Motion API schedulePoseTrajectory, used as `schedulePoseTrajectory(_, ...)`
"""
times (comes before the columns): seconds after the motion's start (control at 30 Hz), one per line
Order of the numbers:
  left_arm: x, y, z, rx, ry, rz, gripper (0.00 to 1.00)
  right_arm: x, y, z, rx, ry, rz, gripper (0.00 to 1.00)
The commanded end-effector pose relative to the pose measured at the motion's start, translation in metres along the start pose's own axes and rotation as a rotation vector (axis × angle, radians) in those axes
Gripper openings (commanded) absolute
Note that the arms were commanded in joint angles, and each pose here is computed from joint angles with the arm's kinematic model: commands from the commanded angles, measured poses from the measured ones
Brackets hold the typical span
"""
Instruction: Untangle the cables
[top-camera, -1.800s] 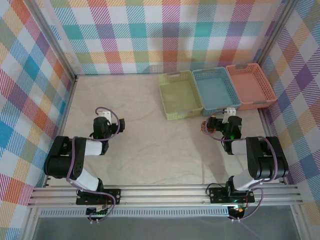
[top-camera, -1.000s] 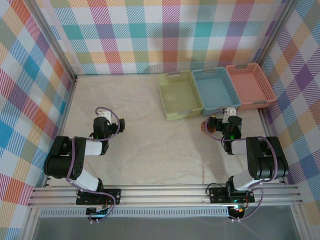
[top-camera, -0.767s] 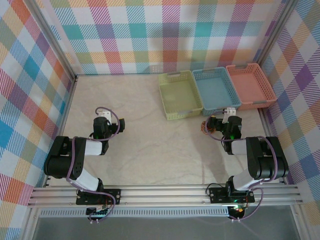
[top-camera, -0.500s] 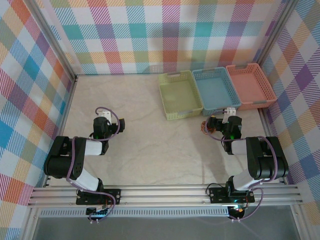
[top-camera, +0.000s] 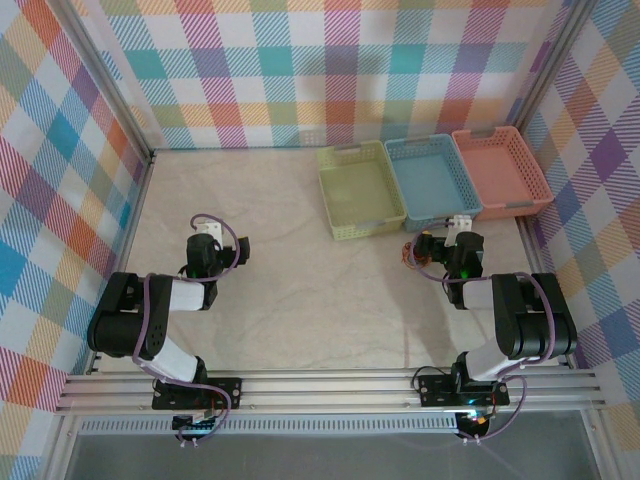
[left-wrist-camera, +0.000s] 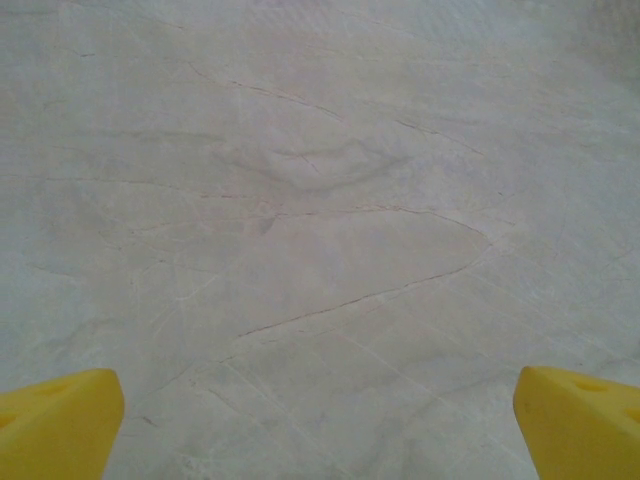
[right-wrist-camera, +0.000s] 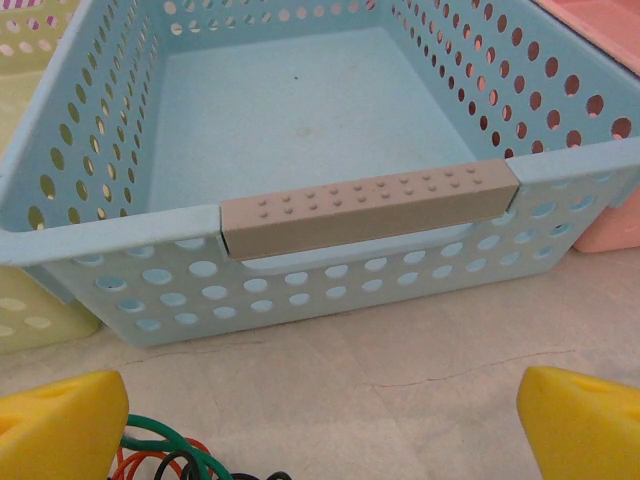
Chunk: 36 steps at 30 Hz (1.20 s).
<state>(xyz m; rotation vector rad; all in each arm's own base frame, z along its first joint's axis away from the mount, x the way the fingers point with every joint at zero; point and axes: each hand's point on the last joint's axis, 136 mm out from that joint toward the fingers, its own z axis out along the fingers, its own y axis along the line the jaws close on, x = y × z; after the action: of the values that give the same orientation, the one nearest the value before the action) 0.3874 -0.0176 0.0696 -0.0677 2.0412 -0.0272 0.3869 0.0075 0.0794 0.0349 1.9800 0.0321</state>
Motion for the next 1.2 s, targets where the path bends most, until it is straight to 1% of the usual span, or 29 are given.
schedulePoseTrajectory(0.0,-0.045,0.0,-0.025,-0.052,-0.097,0.028,1.0,-0.027,0.001,-0.004,0.012,-0.069,0.012,1.0)
schedulePoseTrajectory(0.03,-0.055,-0.002,-0.036,-0.063,-0.11,0.021,1.0,-0.032,0.0,-0.008,0.02,-0.062,0.015,1.0)
schedulePoseTrajectory(0.1,-0.081,-0.008,-0.059,-0.035,-0.157,-0.079,1.0,-0.048,0.0,-0.021,0.027,-0.053,0.016,1.0)
schedulePoseTrajectory(0.13,-0.094,-0.012,-0.069,-0.012,-0.18,-0.129,1.0,-0.057,-0.001,-0.029,0.035,-0.054,0.041,1.0)
schedulePoseTrajectory(0.23,-0.124,-0.018,-0.098,0.043,-0.189,-0.275,1.0,-0.086,0.0,-0.053,0.028,-0.044,0.147,0.99)
schedulePoseTrajectory(0.27,-0.132,-0.015,-0.106,0.034,-0.182,-0.333,1.0,-0.092,0.001,-0.059,0.023,-0.033,0.175,0.99)
schedulePoseTrajectory(0.3,-0.133,-0.007,-0.114,-0.01,-0.156,-0.42,1.0,-0.102,0.005,-0.064,0.003,-0.033,0.183,0.98)
schedulePoseTrajectory(0.33,-0.134,-0.001,-0.121,-0.043,-0.138,-0.476,1.0,-0.108,0.007,-0.067,-0.003,-0.021,0.189,0.97)
schedulePoseTrajectory(0.37,-0.139,-0.003,-0.128,-0.031,-0.115,-0.515,1.0,-0.111,0.006,-0.07,0.007,0.001,0.21,0.96)
schedulePoseTrajectory(0.43,-0.149,-0.019,-0.139,0.051,-0.044,-0.49,1.0,-0.119,0.006,-0.071,0.014,0.035,0.227,0.96)
schedulePoseTrajectory(0.53,-0.15,-0.048,-0.154,0.163,0.16,-0.461,1.0,-0.131,0.007,-0.061,0.025,0.104,0.205,0.96)
schedulePoseTrajectory(0.6,-0.144,-0.064,-0.164,0.223,0.296,-0.447,0.97,-0.137,0.003,-0.049,0.055,0.16,0.179,0.96)
schedulePoseTrajectory(0.67,-0.132,-0.08,-0.174,0.301,0.414,-0.42,0.92,-0.14,-0.004,-0.033,0.092,0.218,0.163,0.95)
schedulePoseTrajectory(0.73,-0.118,-0.086,-0.185,0.341,0.49,-0.391,0.9,-0.142,-0.011,-0.017,0.111,0.276,0.15,0.95)
schedulePoseTrajectory(0.8,-0.104,-0.085,-0.196,0.355,0.511,-0.348,0.9,-0.142,-0.024,0.003,0.153,0.321,0.13,0.93)
schedulePoseTrajectory(0.9,-0.089,-0.074,-0.206,0.316,0.486,-0.312,0.9,-0.136,-0.043,0.031,0.187,0.376,0.143,0.91)
schedulePoseTrajectory(0.97,-0.081,-0.071,-0.208,0.314,0.467,-0.312,0.9,-0.131,-0.052,0.047,0.188,0.422,0.178,0.85)
schedulePoseTrajectory(1.07,-0.066,-0.073,-0.208,0.335,0.475,-0.327,0.89,-0.128,-0.061,0.066,0.216,0.467,0.192,0.82)
schedulePoseTrajectory(1.17,-0.051,-0.071,-0.206,0.327,0.485,-0.328,0.89,-0.131,-0.068,0.083,0.245,0.478,0.176,0.82)
